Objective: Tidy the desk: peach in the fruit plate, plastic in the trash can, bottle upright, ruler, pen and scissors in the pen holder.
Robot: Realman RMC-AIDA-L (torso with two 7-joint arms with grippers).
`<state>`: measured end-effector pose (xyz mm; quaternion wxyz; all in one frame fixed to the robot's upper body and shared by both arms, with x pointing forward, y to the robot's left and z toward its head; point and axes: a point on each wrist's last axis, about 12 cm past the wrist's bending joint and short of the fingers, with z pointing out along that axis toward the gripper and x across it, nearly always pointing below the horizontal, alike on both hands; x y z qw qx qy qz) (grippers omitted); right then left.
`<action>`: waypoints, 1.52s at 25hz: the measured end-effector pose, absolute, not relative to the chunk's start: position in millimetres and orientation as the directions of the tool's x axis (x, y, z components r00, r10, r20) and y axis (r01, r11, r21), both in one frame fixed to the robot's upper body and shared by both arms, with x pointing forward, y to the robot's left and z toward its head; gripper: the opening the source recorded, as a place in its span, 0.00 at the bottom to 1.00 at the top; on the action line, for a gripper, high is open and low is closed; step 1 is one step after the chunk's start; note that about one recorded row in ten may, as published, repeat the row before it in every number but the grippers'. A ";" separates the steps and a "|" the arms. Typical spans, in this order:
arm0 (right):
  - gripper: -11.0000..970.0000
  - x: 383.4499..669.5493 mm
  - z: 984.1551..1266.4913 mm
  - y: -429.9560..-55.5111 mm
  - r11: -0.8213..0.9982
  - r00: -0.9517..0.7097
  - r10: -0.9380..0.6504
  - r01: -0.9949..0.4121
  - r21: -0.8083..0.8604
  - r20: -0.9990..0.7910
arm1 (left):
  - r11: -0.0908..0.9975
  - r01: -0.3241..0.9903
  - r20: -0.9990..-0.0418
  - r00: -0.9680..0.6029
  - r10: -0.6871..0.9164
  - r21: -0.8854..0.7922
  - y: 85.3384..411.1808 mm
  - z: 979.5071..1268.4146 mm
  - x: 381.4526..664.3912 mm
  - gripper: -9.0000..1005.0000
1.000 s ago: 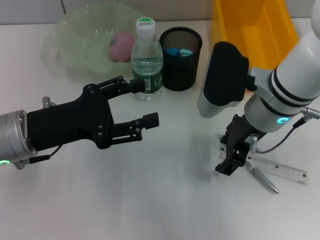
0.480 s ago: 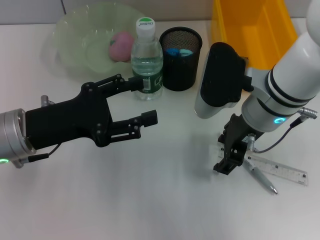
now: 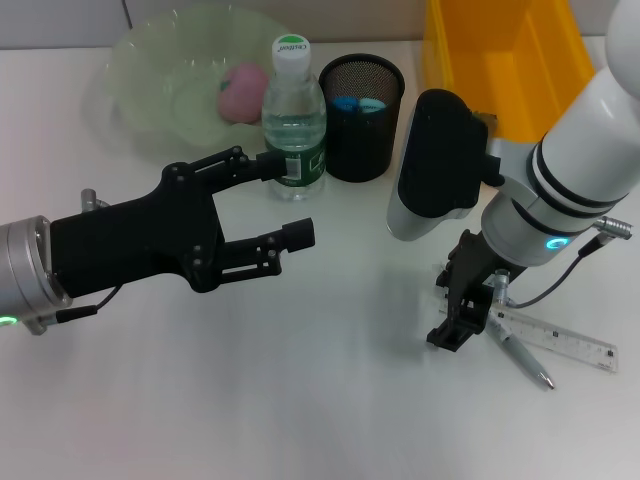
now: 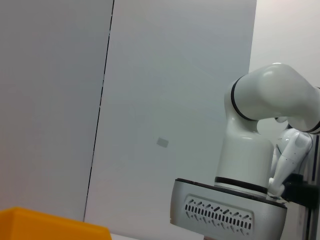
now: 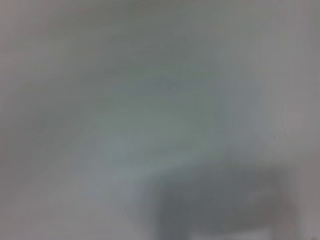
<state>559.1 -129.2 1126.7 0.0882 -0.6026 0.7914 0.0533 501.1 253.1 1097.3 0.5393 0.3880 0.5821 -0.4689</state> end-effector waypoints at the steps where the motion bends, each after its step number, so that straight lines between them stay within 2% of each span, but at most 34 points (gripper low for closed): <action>1: 0.74 559.3 1126.7 -129.0 0.268 -0.258 -0.944 -0.963 -0.023 -0.205 | 0.259 0.958 -0.992 -0.116 -0.054 -0.126 253.1 1097.3 501.2 0.80; 38: 0.74 560.4 1126.8 -128.6 0.273 -0.261 -0.943 -0.961 -0.030 -0.208 | 0.273 0.955 -0.993 -0.101 -0.053 -0.112 252.8 1099.2 505.4 0.80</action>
